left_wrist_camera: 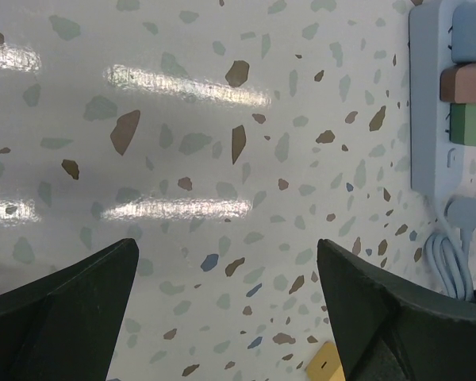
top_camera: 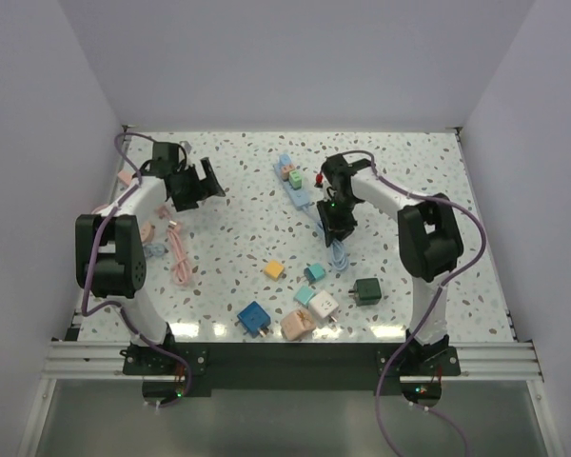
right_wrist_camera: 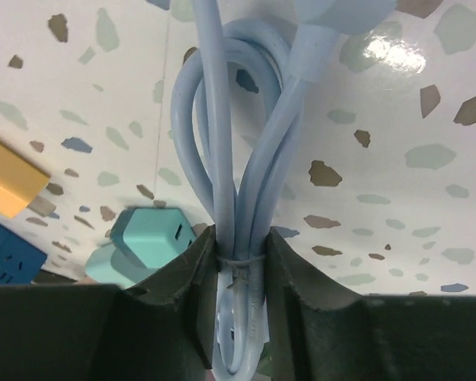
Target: Pull the plug off the socket
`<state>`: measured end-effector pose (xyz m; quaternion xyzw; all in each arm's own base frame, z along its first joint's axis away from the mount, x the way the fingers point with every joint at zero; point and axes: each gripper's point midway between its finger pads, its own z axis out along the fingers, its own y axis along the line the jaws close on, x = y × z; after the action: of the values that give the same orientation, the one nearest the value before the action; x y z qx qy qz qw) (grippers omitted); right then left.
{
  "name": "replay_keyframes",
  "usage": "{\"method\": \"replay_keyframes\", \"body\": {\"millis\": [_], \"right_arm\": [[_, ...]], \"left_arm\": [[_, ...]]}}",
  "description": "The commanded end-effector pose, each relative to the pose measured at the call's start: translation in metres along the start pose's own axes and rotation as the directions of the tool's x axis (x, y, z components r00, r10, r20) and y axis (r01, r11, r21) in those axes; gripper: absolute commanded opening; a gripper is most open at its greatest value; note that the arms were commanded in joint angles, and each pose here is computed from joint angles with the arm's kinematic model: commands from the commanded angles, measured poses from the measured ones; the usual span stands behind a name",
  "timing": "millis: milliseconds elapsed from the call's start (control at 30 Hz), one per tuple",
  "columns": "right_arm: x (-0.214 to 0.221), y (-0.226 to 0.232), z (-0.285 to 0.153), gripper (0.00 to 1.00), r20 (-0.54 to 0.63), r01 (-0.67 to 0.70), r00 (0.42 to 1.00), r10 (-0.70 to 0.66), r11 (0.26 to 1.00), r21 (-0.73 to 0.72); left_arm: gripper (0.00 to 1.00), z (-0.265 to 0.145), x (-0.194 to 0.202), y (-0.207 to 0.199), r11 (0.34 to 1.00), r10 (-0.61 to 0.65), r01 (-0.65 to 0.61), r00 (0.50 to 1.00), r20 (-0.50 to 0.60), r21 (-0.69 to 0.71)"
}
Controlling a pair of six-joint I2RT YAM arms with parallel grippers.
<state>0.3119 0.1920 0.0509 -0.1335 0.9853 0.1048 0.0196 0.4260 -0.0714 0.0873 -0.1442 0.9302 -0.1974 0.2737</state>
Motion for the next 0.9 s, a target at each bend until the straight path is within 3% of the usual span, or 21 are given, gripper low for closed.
{"method": "replay_keyframes", "body": {"millis": [0, 133, 267, 433, 633, 867], "right_arm": [[-0.013, -0.010, 0.009, 0.34, 0.046, -0.036, 0.998, 0.033, 0.997, 0.067], [-0.024, 0.007, -0.009, 0.72, 0.136, -0.022, 0.990, 0.024, 1.000, -0.016], [-0.055, 0.019, -0.049, 0.88, 0.297, 0.030, 0.955, -0.018, 0.999, -0.036], [-0.094, 0.022, -0.061, 0.92, 0.405, 0.103, 0.910, -0.090, 0.995, -0.010], [-0.146, 0.031, -0.033, 0.92, 0.488, 0.154, 0.863, -0.131, 0.988, -0.008], [-0.192, 0.035, -0.010, 0.91, 0.585, 0.159, 0.786, -0.199, 0.980, 0.119]], "left_arm": [[1.00, -0.001, -0.010, -0.009, 0.999, 0.021, -0.022, 0.999, 0.029, 0.034], [1.00, 0.000, -0.004, -0.007, 0.999, 0.023, -0.024, 1.000, 0.020, 0.036], [1.00, 0.001, -0.001, -0.010, 0.998, 0.023, -0.024, 1.000, 0.018, 0.053], [1.00, 0.005, 0.004, -0.015, 0.997, 0.020, -0.020, 1.000, 0.009, 0.071], [1.00, 0.005, 0.010, -0.020, 0.996, 0.019, -0.019, 1.000, 0.006, 0.085], [1.00, 0.005, 0.019, -0.018, 0.996, 0.007, -0.006, 1.000, -0.006, 0.087]]}}
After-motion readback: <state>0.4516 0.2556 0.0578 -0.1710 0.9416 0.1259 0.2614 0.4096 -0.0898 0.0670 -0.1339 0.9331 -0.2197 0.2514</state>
